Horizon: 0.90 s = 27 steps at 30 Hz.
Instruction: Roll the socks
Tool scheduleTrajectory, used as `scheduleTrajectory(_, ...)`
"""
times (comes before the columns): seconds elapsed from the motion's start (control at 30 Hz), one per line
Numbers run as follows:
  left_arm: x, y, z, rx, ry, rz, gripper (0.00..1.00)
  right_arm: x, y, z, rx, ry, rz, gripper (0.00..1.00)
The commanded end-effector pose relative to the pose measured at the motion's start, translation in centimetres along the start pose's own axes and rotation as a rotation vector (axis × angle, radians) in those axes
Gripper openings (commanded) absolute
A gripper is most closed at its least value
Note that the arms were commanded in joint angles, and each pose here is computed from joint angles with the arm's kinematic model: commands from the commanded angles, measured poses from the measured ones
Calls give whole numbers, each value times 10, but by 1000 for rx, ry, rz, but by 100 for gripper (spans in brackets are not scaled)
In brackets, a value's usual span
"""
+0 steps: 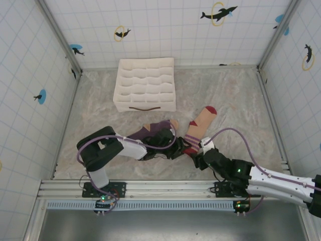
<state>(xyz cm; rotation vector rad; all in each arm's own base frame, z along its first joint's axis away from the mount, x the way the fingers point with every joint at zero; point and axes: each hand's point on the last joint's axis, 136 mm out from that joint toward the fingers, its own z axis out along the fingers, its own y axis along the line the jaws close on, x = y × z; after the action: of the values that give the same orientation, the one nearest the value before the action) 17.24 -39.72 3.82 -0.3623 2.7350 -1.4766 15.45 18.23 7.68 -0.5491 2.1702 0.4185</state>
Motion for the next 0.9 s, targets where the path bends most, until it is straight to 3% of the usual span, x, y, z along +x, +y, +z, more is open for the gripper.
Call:
scheduleTrajectory(0.0,-5,63,5,-195,-10,-64,55,-2,-2,2,15,-35,-9,73)
scheduleTrajectory(0.13,-6,70,4,-201,-12,-71,29,4,0,3,-1,-20,-19,72)
scheduleTrajectory(0.17,-7,73,1,-212,-21,-70,16,6,0,3,2,-11,-27,72)
scheduleTrajectory(0.3,-9,80,-13,-280,-43,-29,1,10,8,4,-15,-4,-94,70)
scheduleTrajectory(0.67,12,85,-49,-341,97,87,0,13,51,9,-38,-61,-420,65)
scheduleTrajectory(0.87,20,68,-51,-260,176,90,2,16,75,17,-61,-59,-562,63)
